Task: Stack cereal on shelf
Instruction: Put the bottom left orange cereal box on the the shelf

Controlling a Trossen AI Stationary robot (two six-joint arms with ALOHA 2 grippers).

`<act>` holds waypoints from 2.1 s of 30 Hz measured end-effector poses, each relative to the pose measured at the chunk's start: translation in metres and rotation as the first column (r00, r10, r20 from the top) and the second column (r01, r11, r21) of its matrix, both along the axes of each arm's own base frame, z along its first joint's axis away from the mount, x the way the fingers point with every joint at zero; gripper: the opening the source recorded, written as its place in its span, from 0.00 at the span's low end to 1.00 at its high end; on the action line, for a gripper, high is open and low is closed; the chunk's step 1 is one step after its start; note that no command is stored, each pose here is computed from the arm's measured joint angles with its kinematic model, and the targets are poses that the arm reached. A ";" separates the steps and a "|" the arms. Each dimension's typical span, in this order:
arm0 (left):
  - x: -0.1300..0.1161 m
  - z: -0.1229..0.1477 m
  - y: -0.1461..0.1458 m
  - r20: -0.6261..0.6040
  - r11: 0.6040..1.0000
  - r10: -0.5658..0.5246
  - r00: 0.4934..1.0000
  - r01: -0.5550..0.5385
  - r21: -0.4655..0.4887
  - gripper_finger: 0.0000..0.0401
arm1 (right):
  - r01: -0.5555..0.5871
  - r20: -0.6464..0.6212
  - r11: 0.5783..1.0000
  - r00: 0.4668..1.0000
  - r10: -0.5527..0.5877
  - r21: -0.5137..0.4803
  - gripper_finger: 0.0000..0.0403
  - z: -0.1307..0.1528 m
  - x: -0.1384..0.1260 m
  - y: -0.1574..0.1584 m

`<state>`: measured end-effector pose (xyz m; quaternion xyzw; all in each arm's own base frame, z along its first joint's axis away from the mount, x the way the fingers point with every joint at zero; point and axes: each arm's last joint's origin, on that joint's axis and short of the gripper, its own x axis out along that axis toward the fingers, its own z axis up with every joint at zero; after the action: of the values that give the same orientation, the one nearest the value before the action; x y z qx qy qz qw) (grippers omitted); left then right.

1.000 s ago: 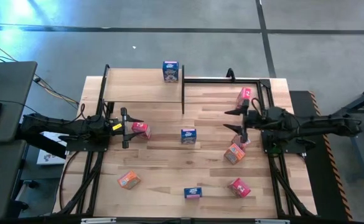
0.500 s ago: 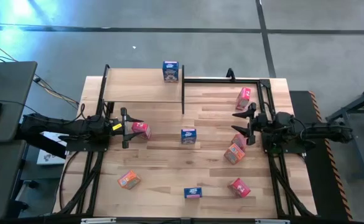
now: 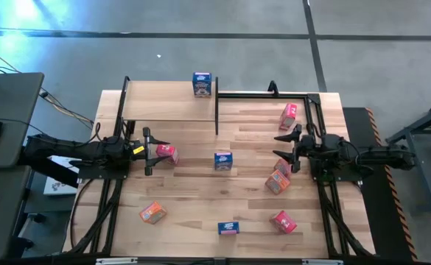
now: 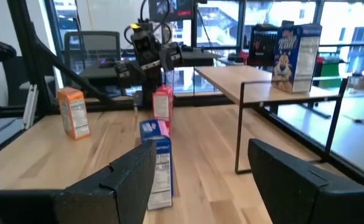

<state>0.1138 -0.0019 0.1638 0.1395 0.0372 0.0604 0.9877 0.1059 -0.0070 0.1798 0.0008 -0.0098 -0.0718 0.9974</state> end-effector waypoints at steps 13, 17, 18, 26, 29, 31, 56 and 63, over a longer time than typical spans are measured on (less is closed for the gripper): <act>0.000 0.000 0.000 0.000 1.000 0.000 1.000 0.000 0.000 0.55 | 0.019 -0.009 1.000 1.000 -0.019 -0.002 0.62 -0.001 0.000 -0.001; 0.000 0.000 0.000 0.000 1.000 0.000 1.000 0.000 0.000 0.55 | 0.020 -0.009 1.000 1.000 -0.020 0.000 0.62 -0.001 0.000 -0.001; 0.000 0.000 0.000 0.000 1.000 0.000 1.000 0.000 0.000 0.55 | 0.020 -0.009 1.000 1.000 -0.020 0.000 0.62 -0.001 0.000 -0.001; 0.000 0.000 0.000 0.001 1.000 0.000 1.000 0.000 0.000 0.55 | 0.019 -0.022 1.000 1.000 -0.019 0.000 0.62 -0.002 0.000 -0.001; 0.000 0.000 0.000 0.000 1.000 0.000 1.000 0.000 0.000 0.55 | 0.019 -0.025 1.000 1.000 -0.019 0.000 0.62 -0.002 0.000 -0.001; 0.000 0.000 0.000 0.000 1.000 0.000 1.000 0.000 0.000 0.55 | 0.019 -0.026 1.000 0.999 -0.019 0.000 0.62 -0.002 0.000 -0.001; 0.000 0.008 0.000 0.096 0.988 0.027 0.995 -0.012 -0.154 0.55 | 0.018 -0.028 1.000 0.999 -0.018 0.001 0.62 -0.002 0.000 -0.001; 0.000 0.032 0.002 0.151 0.964 0.076 0.986 -0.034 -0.264 0.54 | 0.018 -0.032 1.000 0.999 -0.018 0.001 0.62 -0.003 0.000 -0.001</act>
<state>0.1136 -0.0003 0.1953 0.0022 -0.0308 0.0933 0.9952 0.1059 -0.0075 0.1770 0.0000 0.0062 -0.0806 0.9967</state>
